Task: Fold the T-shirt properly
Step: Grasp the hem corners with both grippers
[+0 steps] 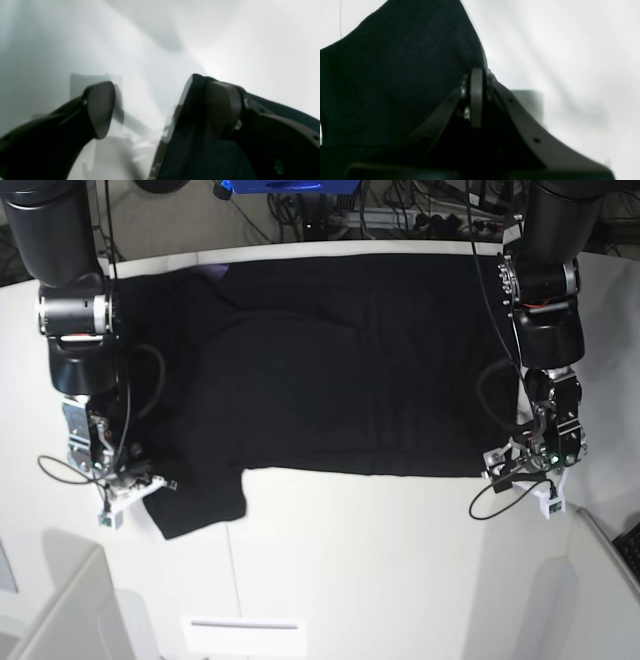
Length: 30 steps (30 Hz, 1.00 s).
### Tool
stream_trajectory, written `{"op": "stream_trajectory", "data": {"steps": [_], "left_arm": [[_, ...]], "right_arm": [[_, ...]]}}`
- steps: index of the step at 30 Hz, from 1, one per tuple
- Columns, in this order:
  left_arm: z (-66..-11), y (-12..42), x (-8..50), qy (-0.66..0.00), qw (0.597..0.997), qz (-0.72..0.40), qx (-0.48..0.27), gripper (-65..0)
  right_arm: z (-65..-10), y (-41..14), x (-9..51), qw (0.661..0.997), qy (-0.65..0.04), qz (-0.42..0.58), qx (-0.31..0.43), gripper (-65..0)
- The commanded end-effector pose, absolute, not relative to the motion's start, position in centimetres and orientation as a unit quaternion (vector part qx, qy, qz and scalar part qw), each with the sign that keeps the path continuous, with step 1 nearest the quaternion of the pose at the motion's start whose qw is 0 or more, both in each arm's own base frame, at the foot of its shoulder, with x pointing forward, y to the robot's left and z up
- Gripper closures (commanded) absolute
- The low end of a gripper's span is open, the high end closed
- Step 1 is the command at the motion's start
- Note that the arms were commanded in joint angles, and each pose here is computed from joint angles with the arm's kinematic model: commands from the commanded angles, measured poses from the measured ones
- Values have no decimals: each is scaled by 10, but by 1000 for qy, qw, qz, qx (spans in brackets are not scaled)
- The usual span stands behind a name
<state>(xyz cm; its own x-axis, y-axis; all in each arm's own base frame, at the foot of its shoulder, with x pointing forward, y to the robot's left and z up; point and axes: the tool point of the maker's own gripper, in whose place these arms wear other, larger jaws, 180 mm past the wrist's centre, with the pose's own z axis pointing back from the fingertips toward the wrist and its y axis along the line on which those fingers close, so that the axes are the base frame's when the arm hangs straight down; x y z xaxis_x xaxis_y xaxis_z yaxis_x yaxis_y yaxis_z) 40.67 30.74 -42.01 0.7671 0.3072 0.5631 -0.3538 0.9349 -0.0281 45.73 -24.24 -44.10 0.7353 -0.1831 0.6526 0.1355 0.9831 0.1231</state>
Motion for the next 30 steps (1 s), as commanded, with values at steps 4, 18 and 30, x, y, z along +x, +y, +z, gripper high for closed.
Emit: {"op": "stream_trajectory", "data": {"steps": [4,18,30], "left_arm": [[-393,301,424,-328,928,172,29,-548],[-400,298,420,-308,936,168,29,-548],[-413,290,416,-296,939,173,19,-327]], "right_arm": [[-433,-246,463,932,-353,-82,30,0],[-433,-246,463,932,-353,-82,30,0],[-435,-246,461,932,-351,-82,30,0]]}}
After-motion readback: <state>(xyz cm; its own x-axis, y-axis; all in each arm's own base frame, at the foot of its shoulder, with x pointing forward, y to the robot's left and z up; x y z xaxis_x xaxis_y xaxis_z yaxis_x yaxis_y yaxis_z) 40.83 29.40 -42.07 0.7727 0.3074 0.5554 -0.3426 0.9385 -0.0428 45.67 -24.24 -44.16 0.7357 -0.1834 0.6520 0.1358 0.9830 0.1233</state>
